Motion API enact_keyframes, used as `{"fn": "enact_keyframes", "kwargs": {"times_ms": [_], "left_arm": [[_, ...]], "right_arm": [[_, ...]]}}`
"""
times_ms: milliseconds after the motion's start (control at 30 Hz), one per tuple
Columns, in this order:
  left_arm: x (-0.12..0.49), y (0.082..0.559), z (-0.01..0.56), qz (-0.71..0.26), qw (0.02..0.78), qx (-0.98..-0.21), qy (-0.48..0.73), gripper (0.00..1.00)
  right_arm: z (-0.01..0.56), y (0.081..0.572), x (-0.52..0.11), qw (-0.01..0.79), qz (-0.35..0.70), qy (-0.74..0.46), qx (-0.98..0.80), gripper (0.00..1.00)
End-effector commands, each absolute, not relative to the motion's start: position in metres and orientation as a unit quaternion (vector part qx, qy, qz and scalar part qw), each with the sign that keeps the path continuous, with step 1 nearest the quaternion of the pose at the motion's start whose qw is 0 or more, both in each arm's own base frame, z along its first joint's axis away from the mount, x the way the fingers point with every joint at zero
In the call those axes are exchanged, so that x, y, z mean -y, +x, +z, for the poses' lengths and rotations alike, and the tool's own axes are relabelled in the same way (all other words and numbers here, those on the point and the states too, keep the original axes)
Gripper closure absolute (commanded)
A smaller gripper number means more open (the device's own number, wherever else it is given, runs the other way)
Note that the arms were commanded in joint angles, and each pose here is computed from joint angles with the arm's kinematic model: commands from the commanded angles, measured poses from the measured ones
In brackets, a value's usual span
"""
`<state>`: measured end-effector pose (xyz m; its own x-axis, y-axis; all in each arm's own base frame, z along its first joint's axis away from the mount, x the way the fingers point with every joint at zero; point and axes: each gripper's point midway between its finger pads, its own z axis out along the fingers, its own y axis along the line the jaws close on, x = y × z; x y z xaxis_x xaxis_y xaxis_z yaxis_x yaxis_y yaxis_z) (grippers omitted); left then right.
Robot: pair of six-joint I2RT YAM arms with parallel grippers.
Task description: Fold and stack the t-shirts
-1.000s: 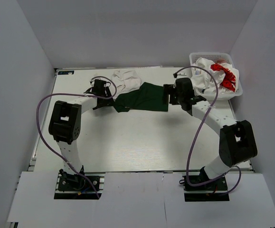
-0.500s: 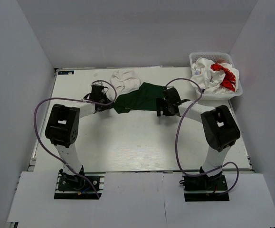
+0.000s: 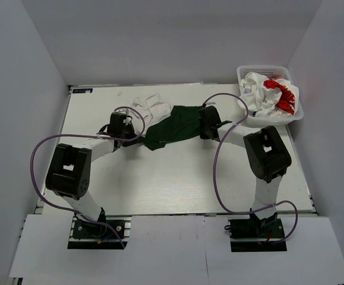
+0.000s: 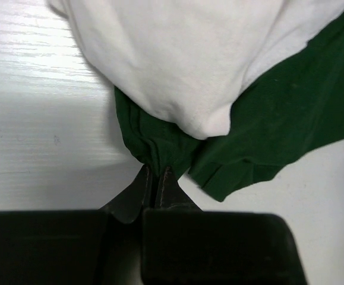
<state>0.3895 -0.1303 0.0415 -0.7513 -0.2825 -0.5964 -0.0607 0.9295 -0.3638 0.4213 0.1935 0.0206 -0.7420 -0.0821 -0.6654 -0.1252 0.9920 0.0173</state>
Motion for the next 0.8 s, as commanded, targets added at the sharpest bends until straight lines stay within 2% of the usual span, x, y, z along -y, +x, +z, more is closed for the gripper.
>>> {"fn": "enact_keyframes", "kwargs": {"times_ms": [0,33,300,433,567,600,633,667,700,767], "left_arm": [[0.148,0.384,0.063,-0.205,0.354,-0.911,-0.059,1.0],[0.148,0.381,0.064,-0.208,0.353,-0.911,-0.052,1.0],[0.151,0.376,0.1,-0.227,0.379,-0.896,-0.043,1.0],[0.158,0.373,0.144,-0.253,0.41,-0.876,-0.015,1.0],[0.159,0.369,0.171,-0.266,0.438,-0.859,-0.007,1.0],[0.158,0.367,0.166,-0.265,0.433,-0.861,-0.007,1.0],[0.159,0.366,0.17,-0.268,0.436,-0.859,-0.011,1.0],[0.158,0.364,0.165,-0.269,0.43,-0.862,-0.015,1.0],[0.156,0.361,0.159,-0.263,0.423,-0.867,-0.019,1.0],[0.156,0.359,0.157,-0.262,0.419,-0.869,-0.02,1.0]], "right_arm": [[0.024,0.422,-0.2,0.366,0.048,-0.057,-0.928,0.88],[0.033,0.43,-0.204,0.387,0.058,-0.055,-0.919,1.0],[0.105,0.442,-0.204,0.484,0.076,-0.058,-0.87,1.0],[0.158,0.435,-0.208,0.558,0.109,-0.09,-0.818,1.0],[0.158,0.441,-0.203,0.544,0.086,-0.096,-0.829,1.0],[0.128,0.433,-0.203,0.5,0.079,-0.093,-0.857,0.68],[0.133,0.438,-0.207,0.501,0.083,-0.088,-0.857,0.53],[0.127,0.438,-0.207,0.494,0.086,-0.085,-0.861,0.34],[0.111,0.435,-0.209,0.473,0.089,-0.077,-0.873,0.1],[0.104,0.437,-0.215,0.46,0.1,-0.073,-0.879,0.1]]}}
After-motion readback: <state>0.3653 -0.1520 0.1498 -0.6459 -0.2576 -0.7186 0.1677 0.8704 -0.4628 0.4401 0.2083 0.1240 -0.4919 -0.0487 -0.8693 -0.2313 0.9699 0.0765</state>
